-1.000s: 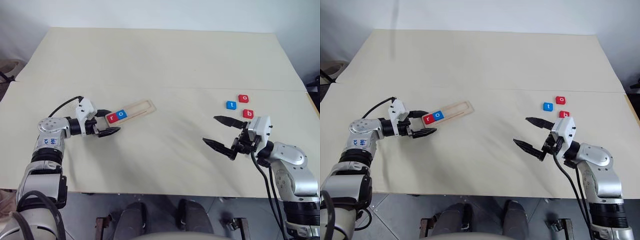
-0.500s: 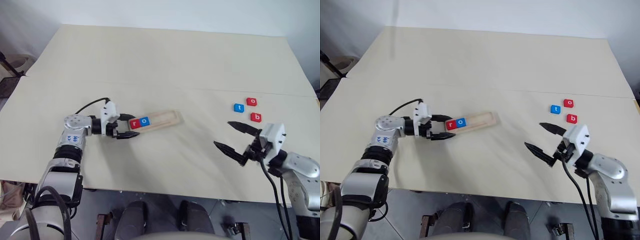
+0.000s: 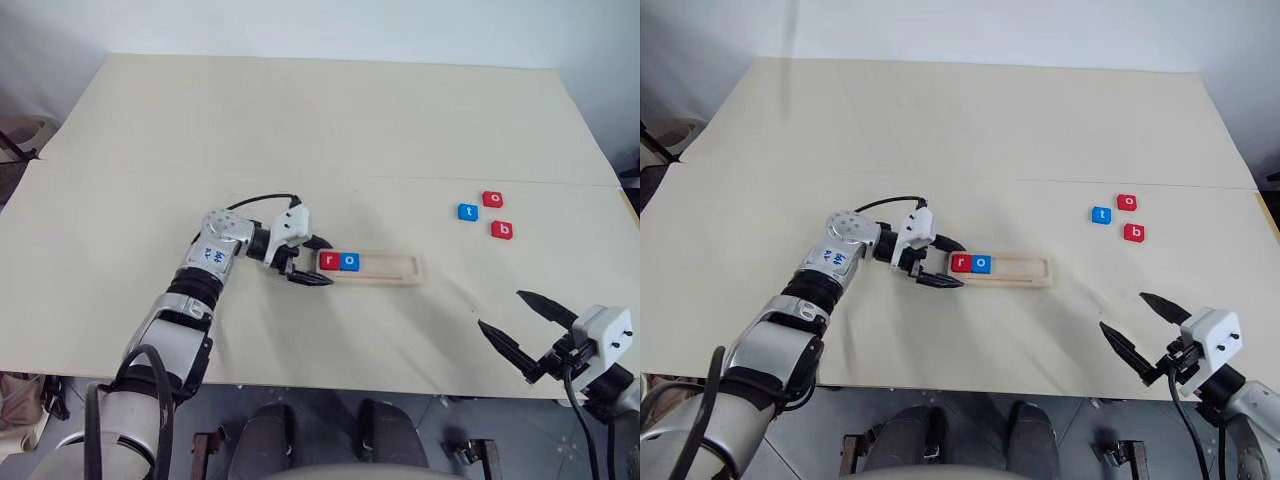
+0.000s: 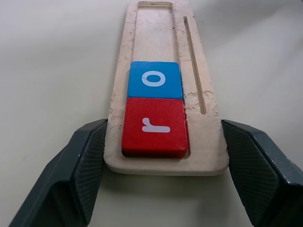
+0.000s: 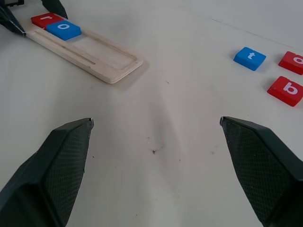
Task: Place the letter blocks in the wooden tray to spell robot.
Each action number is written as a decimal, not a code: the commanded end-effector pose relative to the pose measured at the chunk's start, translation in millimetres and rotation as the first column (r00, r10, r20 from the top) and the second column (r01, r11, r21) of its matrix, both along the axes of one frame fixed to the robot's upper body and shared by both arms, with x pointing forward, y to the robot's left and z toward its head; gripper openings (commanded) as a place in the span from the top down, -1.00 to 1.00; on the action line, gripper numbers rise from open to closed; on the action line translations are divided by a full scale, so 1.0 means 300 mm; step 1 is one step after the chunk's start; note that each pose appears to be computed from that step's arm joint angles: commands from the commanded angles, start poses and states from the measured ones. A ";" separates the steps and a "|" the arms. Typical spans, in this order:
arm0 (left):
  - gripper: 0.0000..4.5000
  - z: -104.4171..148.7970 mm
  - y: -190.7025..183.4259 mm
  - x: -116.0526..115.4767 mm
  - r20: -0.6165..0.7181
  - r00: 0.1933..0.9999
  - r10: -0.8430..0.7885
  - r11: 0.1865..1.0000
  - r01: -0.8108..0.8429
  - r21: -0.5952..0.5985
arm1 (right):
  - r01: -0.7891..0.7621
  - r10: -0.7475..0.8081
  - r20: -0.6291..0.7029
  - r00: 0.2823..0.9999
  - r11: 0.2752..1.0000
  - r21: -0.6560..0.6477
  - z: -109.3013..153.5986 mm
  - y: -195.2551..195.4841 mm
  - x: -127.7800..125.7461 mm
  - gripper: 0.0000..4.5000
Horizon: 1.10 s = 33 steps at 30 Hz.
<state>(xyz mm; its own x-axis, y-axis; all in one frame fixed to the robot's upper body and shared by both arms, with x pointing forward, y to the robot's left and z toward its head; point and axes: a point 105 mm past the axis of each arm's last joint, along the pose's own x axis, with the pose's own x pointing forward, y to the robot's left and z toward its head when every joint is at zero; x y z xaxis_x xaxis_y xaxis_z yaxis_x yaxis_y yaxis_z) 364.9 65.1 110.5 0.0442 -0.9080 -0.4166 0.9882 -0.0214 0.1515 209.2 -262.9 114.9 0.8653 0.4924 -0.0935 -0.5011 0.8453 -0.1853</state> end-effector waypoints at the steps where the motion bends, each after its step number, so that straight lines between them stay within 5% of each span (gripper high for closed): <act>1: -0.82 0.032 -0.002 0.013 0.002 1.000 0.018 0.999 -0.018 -0.040 | 0.007 -0.007 0.061 0.998 1.000 -0.006 0.041 0.000 -0.009 -1.00; 3: -0.98 0.056 0.001 0.008 0.019 1.000 0.002 0.997 0.000 -0.078 | 0.017 -0.017 0.063 0.998 1.000 0.000 0.040 -0.003 -0.011 -1.00; 13: -0.98 0.215 0.220 -0.012 0.155 0.976 0.152 0.942 -0.096 -0.323 | 0.221 -0.230 0.116 0.966 0.972 0.083 0.041 -0.071 -0.022 -1.00; 23: -0.98 0.151 0.453 -0.148 0.134 0.931 0.340 0.904 -0.285 -0.318 | 0.364 -0.380 0.108 0.919 0.920 0.144 -0.002 -0.147 -0.043 -1.00; 28: -0.98 0.141 0.418 -0.203 0.120 0.929 0.351 0.887 -0.289 -0.360 | 0.283 -0.300 0.122 0.946 0.949 0.139 0.028 -0.139 0.076 -1.00; 33: -0.98 0.153 0.374 -0.237 0.091 0.928 0.362 0.866 -0.298 -0.403 | 0.316 -0.315 -0.025 0.949 0.946 0.074 0.056 -0.152 0.277 -1.00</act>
